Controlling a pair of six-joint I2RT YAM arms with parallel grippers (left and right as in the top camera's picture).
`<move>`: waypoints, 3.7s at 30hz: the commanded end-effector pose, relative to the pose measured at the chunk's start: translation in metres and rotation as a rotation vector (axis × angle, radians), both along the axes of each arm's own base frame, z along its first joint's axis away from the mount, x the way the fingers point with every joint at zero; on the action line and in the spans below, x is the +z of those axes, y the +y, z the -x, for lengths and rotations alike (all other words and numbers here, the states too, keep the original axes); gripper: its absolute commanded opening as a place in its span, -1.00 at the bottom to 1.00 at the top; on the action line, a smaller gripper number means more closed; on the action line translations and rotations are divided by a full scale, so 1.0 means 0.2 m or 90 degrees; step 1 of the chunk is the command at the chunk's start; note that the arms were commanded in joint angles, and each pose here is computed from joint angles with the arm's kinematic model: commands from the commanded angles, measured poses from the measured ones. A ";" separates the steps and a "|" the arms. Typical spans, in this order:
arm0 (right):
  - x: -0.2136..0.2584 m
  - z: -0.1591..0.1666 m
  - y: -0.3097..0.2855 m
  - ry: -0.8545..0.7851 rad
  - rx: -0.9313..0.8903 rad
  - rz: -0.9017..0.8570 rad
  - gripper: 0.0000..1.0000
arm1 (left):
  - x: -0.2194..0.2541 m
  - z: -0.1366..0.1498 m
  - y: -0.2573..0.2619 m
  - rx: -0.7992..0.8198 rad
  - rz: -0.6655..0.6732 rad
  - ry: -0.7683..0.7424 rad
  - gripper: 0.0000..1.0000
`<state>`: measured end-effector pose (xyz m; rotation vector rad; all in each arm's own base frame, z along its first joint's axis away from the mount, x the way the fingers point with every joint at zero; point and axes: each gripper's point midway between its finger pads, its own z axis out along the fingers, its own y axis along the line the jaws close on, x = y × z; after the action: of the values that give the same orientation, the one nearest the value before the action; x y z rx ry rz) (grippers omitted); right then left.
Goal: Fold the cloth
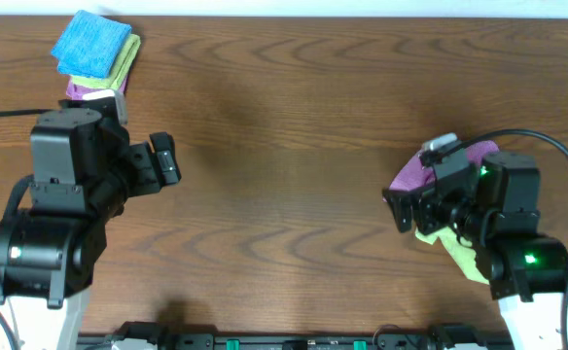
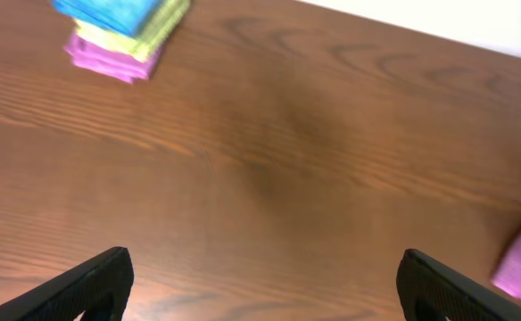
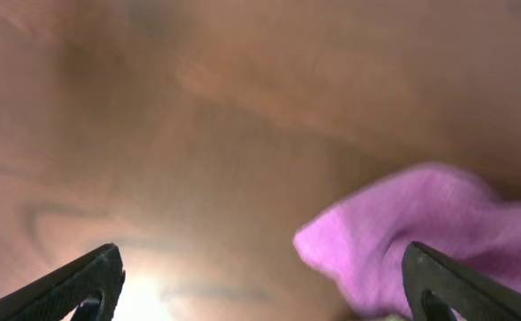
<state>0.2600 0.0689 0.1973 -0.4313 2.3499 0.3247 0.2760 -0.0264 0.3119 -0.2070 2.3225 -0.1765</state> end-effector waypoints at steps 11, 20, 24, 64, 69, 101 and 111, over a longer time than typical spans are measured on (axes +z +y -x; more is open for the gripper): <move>-0.09 0.08 0.00 0.076 0.002 0.001 0.98 | -0.18 0.16 0.00 -0.039 -0.012 -0.251 0.91; -0.10 0.08 0.00 0.076 0.001 0.001 0.99 | -0.55 0.24 -0.03 -0.061 0.015 -0.278 0.91; -0.09 0.08 0.00 0.076 0.002 0.001 0.98 | -0.68 0.26 -0.03 -0.059 0.019 -0.271 0.91; -0.09 0.08 0.00 0.076 0.002 0.001 0.98 | -0.99 0.28 -0.02 -0.048 0.024 -0.249 0.91; -0.09 0.08 0.00 0.076 0.002 0.001 0.98 | -0.99 0.28 -0.02 -0.049 0.025 -0.249 0.91; -0.10 0.24 -0.16 -0.283 -0.022 0.141 0.99 | -0.99 0.28 -0.02 -0.049 0.025 -0.249 0.91; -0.29 0.29 -0.16 -0.315 -0.022 0.138 0.98 | -0.99 0.28 -0.02 -0.049 0.025 -0.249 0.91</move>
<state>0.2038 0.0361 0.1436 -0.4902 1.9247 -0.0480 0.2206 -0.0321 0.1236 -0.0836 1.9231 -0.2815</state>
